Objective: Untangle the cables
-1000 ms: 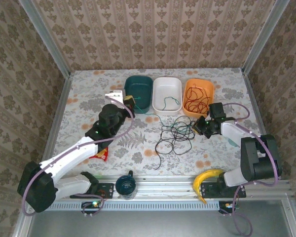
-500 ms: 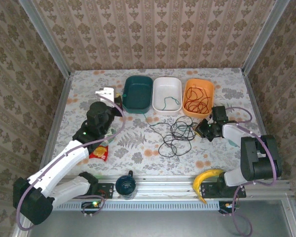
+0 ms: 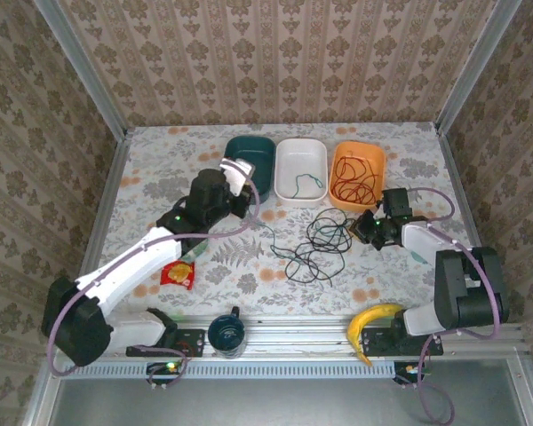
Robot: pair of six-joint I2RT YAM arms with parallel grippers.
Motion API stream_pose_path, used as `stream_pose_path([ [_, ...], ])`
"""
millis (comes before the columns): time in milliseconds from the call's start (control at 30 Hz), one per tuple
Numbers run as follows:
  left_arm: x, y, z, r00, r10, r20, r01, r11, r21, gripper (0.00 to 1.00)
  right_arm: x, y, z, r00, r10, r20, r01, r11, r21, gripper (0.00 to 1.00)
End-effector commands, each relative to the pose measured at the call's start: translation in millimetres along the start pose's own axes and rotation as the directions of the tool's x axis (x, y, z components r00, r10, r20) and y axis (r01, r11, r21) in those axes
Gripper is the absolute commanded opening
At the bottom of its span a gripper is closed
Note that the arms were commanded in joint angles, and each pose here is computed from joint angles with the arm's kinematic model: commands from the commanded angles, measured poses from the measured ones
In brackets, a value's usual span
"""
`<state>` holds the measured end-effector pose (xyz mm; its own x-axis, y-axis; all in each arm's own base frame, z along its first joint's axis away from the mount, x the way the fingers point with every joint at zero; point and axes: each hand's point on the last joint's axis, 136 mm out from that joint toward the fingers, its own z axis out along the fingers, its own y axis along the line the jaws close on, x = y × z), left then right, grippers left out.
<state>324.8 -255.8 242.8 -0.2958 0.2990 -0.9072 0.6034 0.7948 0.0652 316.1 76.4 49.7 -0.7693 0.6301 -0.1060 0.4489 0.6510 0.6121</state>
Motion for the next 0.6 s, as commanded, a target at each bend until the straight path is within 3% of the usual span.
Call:
stream_pose_path([
  [0,8.5,-13.5,12.0,0.995,0.076,-0.069,-0.074,0.997,0.034,0.00,-6.2,11.9,-9.2,0.999,-0.034,0.015,0.035,0.999,-0.020,0.00],
  [133,13.9,-11.7,28.1,0.996,0.030,-0.089,-0.032,0.999,-0.013,0.00,3.6,26.2,-9.0,0.995,-0.101,-0.017,0.100,0.993,-0.059,0.00],
  [200,9.3,-8.6,30.8,0.998,-0.015,-0.063,0.013,0.999,-0.033,0.00,14.6,36.7,-8.5,0.983,-0.176,-0.050,0.172,0.982,-0.078,0.05],
  [233,7.4,-7.4,31.6,0.998,-0.038,-0.051,0.036,0.999,-0.035,0.00,22.5,44.0,-8.6,0.973,-0.221,-0.073,0.214,0.972,-0.094,0.11],
  [300,4.0,-5.2,32.5,0.997,-0.075,-0.035,0.074,0.997,-0.033,0.00,36.2,56.2,-8.1,0.949,-0.297,-0.102,0.283,0.950,-0.132,0.33],
  [400,2.3,-3.8,32.6,0.994,-0.103,-0.027,0.103,0.995,-0.018,0.00,46.7,79.0,-25.8,0.903,-0.428,-0.035,0.418,0.895,-0.155,0.49],
  [567,9.9,2.0,32.6,0.992,-0.113,-0.051,0.112,0.993,-0.033,0.00,49.9,104.0,-58.5,0.790,-0.594,0.149,0.611,0.784,-0.111,0.54],
])
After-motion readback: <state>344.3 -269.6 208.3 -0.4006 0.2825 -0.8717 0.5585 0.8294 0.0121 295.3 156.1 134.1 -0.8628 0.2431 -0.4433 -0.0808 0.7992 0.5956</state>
